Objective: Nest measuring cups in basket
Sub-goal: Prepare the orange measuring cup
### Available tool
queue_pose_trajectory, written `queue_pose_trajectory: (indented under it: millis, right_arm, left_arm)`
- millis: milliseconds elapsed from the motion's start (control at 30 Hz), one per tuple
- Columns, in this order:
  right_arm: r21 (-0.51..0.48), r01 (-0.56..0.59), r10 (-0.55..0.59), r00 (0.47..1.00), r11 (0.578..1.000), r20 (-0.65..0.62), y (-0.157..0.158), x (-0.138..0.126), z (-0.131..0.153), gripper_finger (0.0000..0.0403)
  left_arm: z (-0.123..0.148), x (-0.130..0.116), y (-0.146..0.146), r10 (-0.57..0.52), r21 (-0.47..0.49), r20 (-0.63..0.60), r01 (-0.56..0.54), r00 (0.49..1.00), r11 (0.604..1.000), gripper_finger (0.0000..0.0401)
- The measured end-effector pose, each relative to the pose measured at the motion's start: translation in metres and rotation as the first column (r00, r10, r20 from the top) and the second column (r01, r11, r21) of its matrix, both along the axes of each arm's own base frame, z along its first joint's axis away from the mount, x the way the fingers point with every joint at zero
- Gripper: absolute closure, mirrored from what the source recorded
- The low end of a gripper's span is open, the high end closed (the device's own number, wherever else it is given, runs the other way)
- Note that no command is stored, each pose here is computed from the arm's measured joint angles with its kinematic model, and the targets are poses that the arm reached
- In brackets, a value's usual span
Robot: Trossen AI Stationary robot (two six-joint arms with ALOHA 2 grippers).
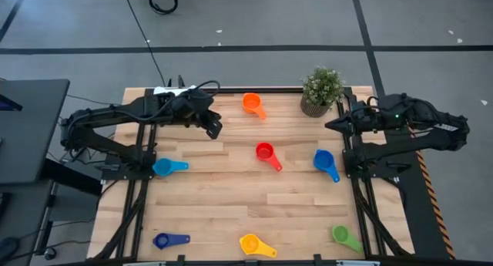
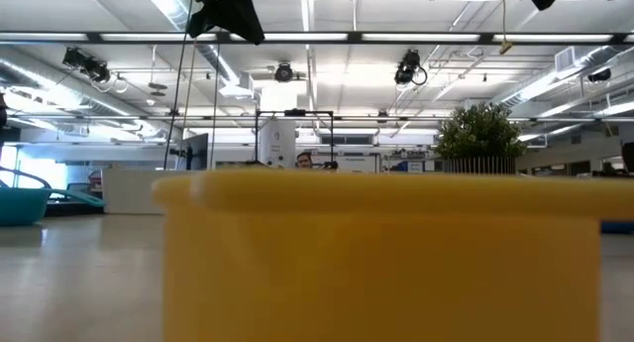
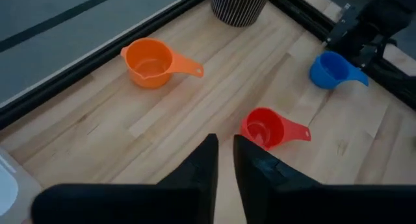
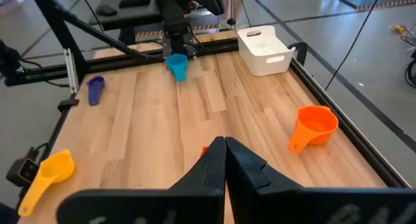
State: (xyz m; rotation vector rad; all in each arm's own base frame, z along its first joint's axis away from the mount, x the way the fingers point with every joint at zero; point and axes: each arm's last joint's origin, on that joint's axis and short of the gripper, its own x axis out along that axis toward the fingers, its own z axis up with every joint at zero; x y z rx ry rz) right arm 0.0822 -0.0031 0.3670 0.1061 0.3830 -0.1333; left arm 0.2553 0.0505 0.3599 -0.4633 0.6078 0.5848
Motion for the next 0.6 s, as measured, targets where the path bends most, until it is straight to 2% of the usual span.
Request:
queue_pose_trajectory:
  millis: [267, 433, 600]
  right_arm:
    - [-0.020, 0.092, -0.092, 0.996, 0.996, -0.004, -0.003, 0.002, 0.000, 0.0389]
    - [0.040, 0.169, -0.169, 0.986, 0.985, 0.003, -0.004, 0.008, 0.000, 0.0389]
    - [0.040, 0.173, -0.173, 0.985, 0.984, -0.010, -0.004, 0.018, -0.001, 0.0391]
  left_arm:
    - [0.003, 0.016, 0.007, -0.143, 0.159, 0.026, 0.137, 0.989, 0.978, 0.0287]
    - [-0.008, 0.032, 0.029, -0.176, 0.104, 0.066, 0.169, 0.982, 0.980, 0.0272]
    - [-0.027, 0.048, 0.050, -0.259, 0.154, -0.014, 0.258, 0.966, 0.954, 0.0270]
